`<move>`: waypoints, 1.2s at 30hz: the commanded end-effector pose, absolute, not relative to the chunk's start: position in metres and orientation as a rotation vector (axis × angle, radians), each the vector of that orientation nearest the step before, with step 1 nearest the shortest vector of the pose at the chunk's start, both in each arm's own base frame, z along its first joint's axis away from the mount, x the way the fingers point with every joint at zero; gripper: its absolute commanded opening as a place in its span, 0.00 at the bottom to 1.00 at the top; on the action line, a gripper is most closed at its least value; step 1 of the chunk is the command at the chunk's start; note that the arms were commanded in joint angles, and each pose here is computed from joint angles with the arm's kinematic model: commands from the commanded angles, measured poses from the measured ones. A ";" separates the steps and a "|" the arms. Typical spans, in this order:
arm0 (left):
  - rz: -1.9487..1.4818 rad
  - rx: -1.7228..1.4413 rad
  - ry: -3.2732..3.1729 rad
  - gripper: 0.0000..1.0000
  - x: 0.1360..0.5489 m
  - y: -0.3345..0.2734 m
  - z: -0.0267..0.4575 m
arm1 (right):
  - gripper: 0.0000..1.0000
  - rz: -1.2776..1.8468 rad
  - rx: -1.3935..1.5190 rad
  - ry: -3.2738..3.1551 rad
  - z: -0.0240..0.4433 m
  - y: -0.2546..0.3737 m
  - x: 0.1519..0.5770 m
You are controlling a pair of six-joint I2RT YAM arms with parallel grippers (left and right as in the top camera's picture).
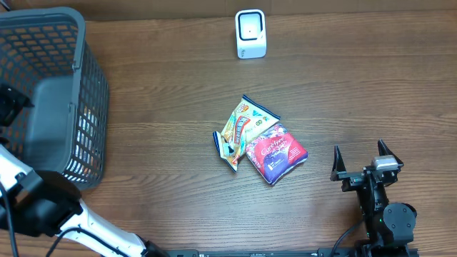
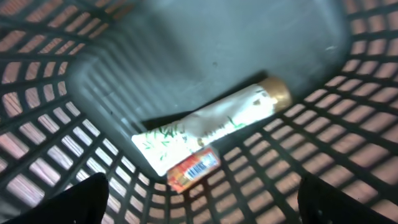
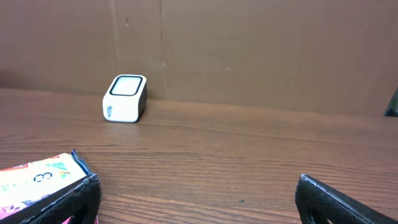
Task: Scan the item barcode
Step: 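Reach the left gripper into the basket toward the white bottle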
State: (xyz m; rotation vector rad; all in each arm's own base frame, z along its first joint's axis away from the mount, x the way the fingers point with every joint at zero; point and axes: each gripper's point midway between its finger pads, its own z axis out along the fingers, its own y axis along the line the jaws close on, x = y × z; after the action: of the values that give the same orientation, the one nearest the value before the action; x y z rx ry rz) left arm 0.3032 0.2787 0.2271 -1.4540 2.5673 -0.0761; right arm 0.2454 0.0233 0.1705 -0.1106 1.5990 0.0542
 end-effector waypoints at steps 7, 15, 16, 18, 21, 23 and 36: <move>-0.083 -1.202 2.885 0.83 0.317 0.263 0.168 | 1.00 0.053 -0.110 1.591 0.170 0.023 0.245; 0.128 -1.144 3.062 0.93 0.307 0.256 0.127 | 1.00 0.053 -0.110 1.591 0.170 0.023 0.245; 0.142 -1.137 3.078 0.94 0.306 0.256 0.122 | 1.00 0.053 -0.110 1.591 0.170 0.023 0.245; 0.136 -1.087 3.119 0.94 0.304 0.253 0.112 | 1.00 0.053 -0.110 1.591 0.170 0.023 0.245; 0.077 -1.007 3.162 0.94 0.303 0.247 0.098 | 1.00 0.053 -0.110 1.591 0.170 0.023 0.245; 0.018 -0.940 3.187 0.93 0.304 0.241 0.090 | 1.00 0.053 -0.110 1.591 0.170 0.023 0.245; -0.094 -0.746 3.206 0.86 0.310 0.232 0.055 | 1.00 0.053 -0.110 1.591 0.170 0.023 0.245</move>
State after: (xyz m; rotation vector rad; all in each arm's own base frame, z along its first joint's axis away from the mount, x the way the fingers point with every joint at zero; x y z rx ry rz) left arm 0.3079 0.2329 0.0616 -0.8024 3.2013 -0.0622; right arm 0.2454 0.0234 0.1707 -0.1108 1.5982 0.0545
